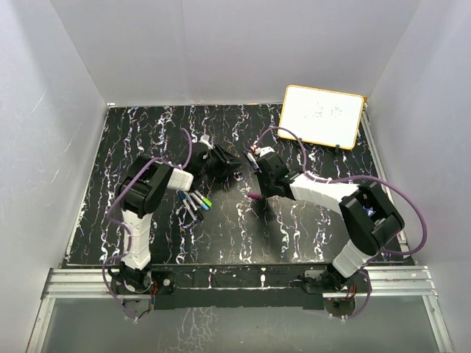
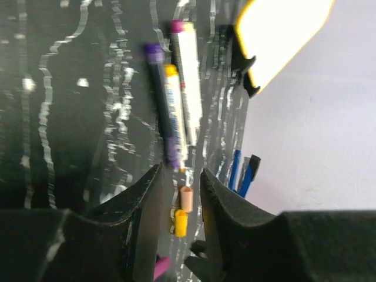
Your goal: Open the pen caps
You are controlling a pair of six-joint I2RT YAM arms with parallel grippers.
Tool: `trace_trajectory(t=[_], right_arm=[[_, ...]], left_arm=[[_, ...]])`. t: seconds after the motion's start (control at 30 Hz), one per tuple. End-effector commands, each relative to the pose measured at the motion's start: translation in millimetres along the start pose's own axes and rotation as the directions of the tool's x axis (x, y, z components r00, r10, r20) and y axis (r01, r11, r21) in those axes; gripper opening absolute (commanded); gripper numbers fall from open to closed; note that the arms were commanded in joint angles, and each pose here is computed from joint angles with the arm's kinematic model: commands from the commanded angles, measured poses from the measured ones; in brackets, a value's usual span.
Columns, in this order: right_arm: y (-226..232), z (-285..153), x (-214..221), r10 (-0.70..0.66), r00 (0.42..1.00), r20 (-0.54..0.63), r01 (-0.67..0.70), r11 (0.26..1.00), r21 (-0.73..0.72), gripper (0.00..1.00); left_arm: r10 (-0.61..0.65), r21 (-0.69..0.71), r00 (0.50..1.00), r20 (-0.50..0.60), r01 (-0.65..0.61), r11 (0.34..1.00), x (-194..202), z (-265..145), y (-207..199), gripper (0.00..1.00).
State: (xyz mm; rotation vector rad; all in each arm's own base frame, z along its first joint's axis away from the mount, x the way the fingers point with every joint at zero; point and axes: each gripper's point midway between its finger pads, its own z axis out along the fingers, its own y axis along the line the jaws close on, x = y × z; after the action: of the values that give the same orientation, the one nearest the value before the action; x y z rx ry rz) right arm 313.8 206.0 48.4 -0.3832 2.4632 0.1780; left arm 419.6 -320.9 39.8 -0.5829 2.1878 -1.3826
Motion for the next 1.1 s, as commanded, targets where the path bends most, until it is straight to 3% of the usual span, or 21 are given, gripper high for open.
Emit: trace_trajectory(t=[0.0,0.27,0.43,0.57,0.93,1.07], right_arm=[[1,9,-9,0.019,0.999,0.036,-0.019,1.000,0.000,0.00],[2,13,-4,0.027,0.999,0.023,-0.027,1.000,-0.008,0.11],[1,13,-3,0.030,0.999,0.022,-0.030,0.999,-0.011,0.17],[1,12,-3,0.028,0.999,0.023,-0.028,1.000,-0.008,0.19],[3,4,-12,0.028,0.999,0.043,-0.028,0.999,-0.022,0.25],[13,-9,-31,0.014,0.996,0.093,-0.007,0.997,-0.074,0.27]], left_arm=[[0.123,0.118,0.990,0.073,-0.131,0.984,-15,-33,-78,0.31],[0.244,0.099,0.952,0.186,-0.265,0.959,-28,-86,-121,0.36],[0.277,0.072,0.934,0.227,-0.300,0.951,-34,-111,-131,0.46],[0.283,0.045,0.927,0.247,-0.303,0.952,-37,-125,-129,0.58],[0.308,-0.006,0.907,0.287,-0.320,0.947,-46,-152,-123,0.64],[0.313,-0.048,0.897,0.311,-0.314,0.948,-52,-165,-113,0.75]])
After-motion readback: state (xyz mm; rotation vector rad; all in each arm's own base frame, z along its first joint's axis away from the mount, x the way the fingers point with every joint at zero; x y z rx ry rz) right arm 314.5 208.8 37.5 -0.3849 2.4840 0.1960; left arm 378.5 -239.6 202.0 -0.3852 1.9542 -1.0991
